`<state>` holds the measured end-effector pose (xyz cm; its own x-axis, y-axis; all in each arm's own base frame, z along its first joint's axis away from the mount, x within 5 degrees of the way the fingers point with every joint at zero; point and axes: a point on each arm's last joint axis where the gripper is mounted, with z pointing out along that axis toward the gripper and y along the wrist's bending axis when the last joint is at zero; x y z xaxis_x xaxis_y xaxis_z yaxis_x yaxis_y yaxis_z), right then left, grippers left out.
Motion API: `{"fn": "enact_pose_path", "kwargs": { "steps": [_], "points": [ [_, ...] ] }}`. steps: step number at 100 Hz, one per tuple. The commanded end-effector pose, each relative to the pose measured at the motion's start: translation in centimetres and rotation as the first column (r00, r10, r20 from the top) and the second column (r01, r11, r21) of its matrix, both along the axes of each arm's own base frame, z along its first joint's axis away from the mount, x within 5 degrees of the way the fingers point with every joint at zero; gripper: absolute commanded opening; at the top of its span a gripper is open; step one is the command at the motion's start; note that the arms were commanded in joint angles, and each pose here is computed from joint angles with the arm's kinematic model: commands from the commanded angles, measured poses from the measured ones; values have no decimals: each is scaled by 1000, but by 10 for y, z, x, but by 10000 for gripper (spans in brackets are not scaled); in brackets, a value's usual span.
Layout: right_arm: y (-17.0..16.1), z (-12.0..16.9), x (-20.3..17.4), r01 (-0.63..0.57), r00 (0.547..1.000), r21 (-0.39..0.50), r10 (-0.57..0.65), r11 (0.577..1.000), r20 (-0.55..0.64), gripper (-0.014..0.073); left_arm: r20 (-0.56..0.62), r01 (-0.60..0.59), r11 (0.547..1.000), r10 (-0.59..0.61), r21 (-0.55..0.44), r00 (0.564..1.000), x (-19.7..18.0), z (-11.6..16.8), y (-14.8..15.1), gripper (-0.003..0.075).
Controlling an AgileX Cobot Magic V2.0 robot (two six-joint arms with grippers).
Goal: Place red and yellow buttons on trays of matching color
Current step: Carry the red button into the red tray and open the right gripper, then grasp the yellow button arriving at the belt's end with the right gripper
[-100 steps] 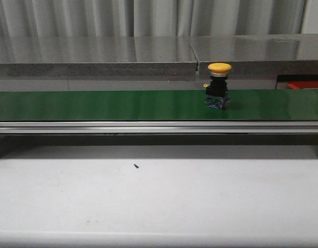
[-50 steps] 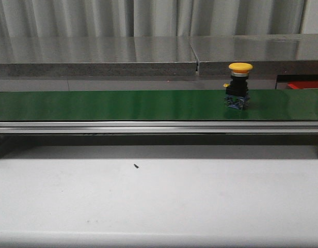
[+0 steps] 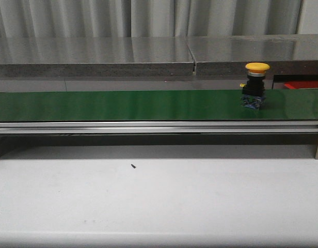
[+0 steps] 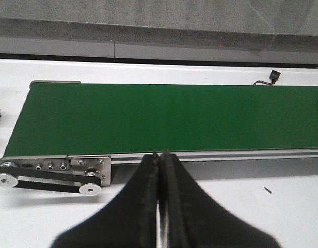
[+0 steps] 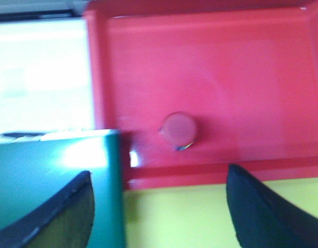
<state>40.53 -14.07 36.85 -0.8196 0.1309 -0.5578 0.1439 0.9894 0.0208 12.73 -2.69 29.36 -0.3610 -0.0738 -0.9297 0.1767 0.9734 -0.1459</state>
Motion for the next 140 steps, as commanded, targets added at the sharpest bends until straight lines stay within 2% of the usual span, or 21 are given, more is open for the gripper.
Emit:
{"fn": "enact_pose_path", "kwargs": {
  "steps": [1,13,25,51,64,77,91,140],
  "points": [
    [16,42,-31,-40,994,-15,41,999,104,538,102,-9,1000,12,-24,995,3,16,0,-19],
    [26,43,-57,-56,993,-31,59,998,104,538,102,-9,1000,12,-24,995,3,16,0,-19],
    [34,31,-80,-49,994,-29,52,998,99,538,102,-9,1000,12,-24,995,3,16,0,-19],
    [62,-26,-110,-93,996,19,93,995,9,538,102,-9,1000,12,-24,995,3,16,0,-19],
    [90,-52,-103,-183,982,27,184,983,-45,538,102,-9,1000,12,-24,995,3,16,0,-19],
    [111,-70,-89,-270,960,-8,268,963,-83,538,102,-9,1000,12,-24,995,3,16,0,-19],
    [117,-84,-71,-288,954,-7,286,958,-89,538,102,-9,1000,12,-24,995,3,16,0,-19],
    [111,-77,-12,-292,956,-21,290,956,-46,536,102,-9,1000,12,-24,995,3,16,0,-19]
  ]
}}
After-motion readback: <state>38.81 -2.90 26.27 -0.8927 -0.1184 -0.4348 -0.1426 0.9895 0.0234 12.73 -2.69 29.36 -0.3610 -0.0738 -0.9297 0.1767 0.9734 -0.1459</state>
